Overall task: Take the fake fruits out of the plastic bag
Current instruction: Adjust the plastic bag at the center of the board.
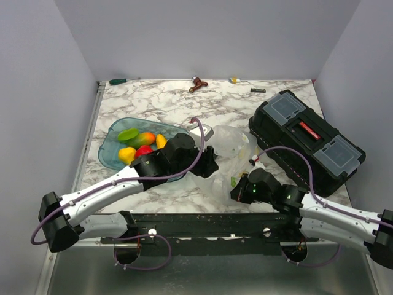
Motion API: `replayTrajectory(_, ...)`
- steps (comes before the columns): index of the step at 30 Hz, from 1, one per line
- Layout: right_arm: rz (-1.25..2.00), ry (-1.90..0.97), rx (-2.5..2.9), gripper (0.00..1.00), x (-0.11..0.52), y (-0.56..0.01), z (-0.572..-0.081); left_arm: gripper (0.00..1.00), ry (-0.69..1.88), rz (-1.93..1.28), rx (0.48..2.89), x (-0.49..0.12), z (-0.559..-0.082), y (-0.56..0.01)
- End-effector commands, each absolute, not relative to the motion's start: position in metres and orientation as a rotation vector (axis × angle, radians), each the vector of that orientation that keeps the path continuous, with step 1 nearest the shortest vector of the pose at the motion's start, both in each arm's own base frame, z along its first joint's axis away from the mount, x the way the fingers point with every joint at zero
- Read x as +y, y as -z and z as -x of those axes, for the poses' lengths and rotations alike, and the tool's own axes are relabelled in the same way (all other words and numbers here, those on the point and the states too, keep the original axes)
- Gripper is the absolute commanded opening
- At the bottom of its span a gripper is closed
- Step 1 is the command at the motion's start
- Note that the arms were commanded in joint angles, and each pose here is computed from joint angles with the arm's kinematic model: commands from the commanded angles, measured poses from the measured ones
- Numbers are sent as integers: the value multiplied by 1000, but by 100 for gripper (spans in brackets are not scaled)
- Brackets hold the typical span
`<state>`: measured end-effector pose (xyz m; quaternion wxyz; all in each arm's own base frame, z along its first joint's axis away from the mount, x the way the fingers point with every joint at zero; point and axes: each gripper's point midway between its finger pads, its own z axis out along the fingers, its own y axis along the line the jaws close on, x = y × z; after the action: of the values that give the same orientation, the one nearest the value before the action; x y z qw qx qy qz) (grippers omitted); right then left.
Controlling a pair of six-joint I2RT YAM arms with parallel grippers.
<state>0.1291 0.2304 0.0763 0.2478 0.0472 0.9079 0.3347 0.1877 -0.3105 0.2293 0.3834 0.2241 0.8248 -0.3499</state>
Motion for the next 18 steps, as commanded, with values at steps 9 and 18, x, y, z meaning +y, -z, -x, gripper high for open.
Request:
replayTrajectory(9,-109,-958,2417,1,233,-94,-132,35,454,-597,2290,-315,-231,-138)
replayTrajectory(18,-113,-973,2416,1,233,-94,-130,45,201,-577,2304,-315,-267,-108)
